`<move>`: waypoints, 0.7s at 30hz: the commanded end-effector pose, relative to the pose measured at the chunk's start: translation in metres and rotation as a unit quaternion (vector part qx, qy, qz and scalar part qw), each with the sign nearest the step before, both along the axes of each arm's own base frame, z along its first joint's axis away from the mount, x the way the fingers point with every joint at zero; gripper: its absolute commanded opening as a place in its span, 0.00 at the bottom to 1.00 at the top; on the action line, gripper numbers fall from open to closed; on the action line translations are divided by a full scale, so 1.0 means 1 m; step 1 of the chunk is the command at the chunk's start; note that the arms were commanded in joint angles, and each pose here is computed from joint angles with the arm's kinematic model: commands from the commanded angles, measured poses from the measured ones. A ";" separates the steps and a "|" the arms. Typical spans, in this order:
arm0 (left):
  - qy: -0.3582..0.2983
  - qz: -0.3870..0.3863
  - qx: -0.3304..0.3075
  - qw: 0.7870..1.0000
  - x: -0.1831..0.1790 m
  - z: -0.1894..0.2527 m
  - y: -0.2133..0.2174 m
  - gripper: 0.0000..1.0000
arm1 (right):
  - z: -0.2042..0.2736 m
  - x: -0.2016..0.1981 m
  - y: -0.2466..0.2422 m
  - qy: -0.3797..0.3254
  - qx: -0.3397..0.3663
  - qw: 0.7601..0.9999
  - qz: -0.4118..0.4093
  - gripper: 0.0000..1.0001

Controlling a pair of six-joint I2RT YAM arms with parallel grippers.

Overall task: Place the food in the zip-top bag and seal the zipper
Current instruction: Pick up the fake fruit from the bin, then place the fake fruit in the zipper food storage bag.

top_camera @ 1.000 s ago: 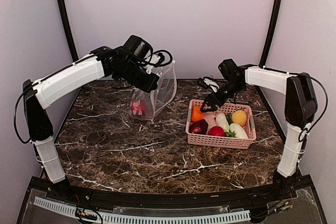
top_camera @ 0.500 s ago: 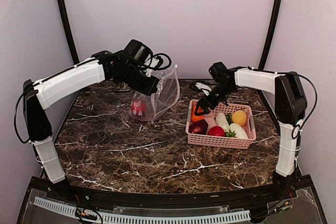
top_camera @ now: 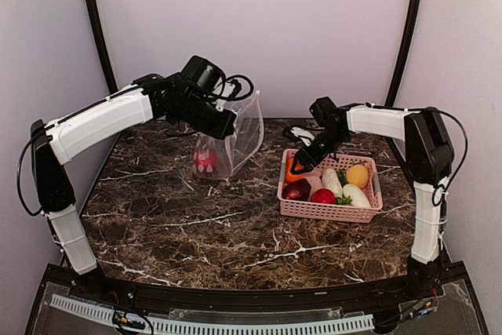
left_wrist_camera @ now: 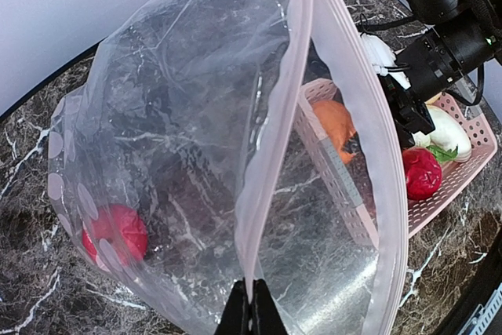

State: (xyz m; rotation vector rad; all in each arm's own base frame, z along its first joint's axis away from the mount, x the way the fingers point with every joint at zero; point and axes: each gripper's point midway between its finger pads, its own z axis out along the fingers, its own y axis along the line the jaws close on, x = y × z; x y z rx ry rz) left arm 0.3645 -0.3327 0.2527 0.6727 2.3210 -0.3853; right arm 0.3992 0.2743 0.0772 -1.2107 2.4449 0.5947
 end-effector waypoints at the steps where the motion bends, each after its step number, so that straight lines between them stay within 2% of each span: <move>1: -0.008 0.009 -0.017 1.000 -0.005 0.015 0.008 0.01 | 0.015 0.002 0.005 -0.024 0.010 1.000 0.000 0.59; 7: -0.001 0.009 -0.022 1.000 -0.006 0.010 0.006 0.01 | 0.047 -0.010 -0.002 -0.054 0.019 0.998 0.005 0.52; 12: 0.000 0.011 -0.028 1.000 -0.005 0.008 0.004 0.01 | 0.092 -0.024 -0.007 -0.090 0.041 0.995 0.010 0.51; 21: 0.014 -0.006 -0.064 0.998 -0.006 0.005 -0.013 0.01 | 0.177 -0.072 -0.002 -0.112 0.123 0.985 0.050 0.52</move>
